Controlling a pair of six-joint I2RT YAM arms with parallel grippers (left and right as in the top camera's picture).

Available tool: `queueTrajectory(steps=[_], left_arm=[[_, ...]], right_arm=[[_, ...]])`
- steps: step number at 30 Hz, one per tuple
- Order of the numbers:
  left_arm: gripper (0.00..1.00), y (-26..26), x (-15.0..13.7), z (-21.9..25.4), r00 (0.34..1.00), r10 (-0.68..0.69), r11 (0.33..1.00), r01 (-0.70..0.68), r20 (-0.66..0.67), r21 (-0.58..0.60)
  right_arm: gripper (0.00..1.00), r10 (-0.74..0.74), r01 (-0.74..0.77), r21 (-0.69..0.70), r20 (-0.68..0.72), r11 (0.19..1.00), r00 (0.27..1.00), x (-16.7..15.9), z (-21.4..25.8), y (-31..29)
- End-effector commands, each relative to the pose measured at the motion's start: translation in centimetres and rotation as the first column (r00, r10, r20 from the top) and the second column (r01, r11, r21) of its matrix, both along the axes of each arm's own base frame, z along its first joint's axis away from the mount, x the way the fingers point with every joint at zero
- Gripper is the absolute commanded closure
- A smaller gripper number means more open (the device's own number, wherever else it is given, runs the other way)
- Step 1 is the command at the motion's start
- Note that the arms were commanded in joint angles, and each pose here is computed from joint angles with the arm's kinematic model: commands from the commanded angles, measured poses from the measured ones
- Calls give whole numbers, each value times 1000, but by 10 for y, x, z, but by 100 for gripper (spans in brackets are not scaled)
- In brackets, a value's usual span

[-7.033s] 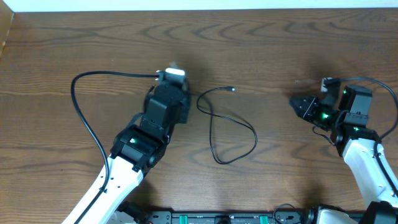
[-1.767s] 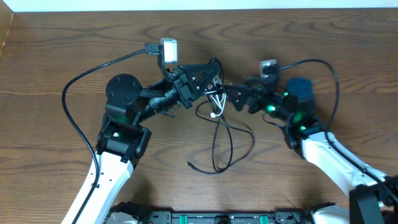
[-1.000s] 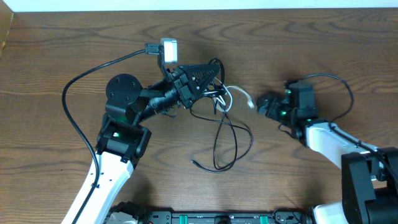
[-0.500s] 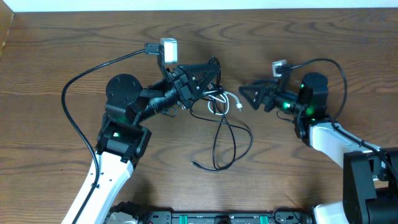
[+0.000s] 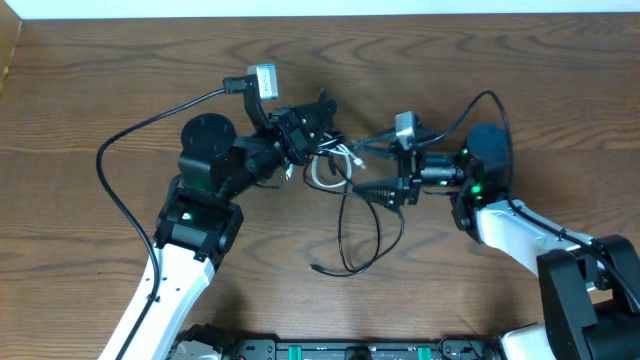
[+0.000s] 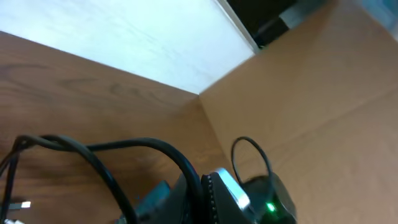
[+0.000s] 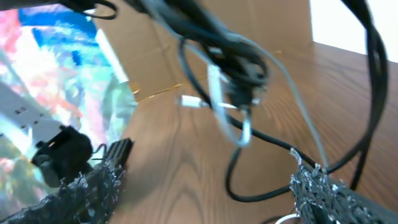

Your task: Untangle cables

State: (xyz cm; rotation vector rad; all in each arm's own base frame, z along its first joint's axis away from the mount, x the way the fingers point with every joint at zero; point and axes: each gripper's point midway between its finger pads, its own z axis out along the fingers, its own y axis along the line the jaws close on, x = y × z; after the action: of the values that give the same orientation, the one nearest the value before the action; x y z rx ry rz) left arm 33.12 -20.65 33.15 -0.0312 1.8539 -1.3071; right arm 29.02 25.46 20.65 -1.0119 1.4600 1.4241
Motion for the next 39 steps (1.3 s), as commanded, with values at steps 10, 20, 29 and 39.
queueTrajectory(steps=[10, 20, 29, 39], left_arm=[[92, -12, -7, 13, 999, 0, 999, -1, -33, -50], [92, -31, -20, 13, 998, -49, 998, 47, -33, -49], [92, -31, -20, 13, 998, -49, 998, 47, -32, -46], [92, -8, -2, 10, 998, 46, 998, -47, -37, -35]], right_arm=[[25, -91, 91, 2, -61, 996, 994, 16, -1, 4], [81, -107, 107, 1, -69, 994, 992, 18, -1, 5], [99, -109, 109, 1, -77, 994, 991, 18, -1, 4], [99, -250, 238, -77, -235, 968, 939, 44, -28, -21]])
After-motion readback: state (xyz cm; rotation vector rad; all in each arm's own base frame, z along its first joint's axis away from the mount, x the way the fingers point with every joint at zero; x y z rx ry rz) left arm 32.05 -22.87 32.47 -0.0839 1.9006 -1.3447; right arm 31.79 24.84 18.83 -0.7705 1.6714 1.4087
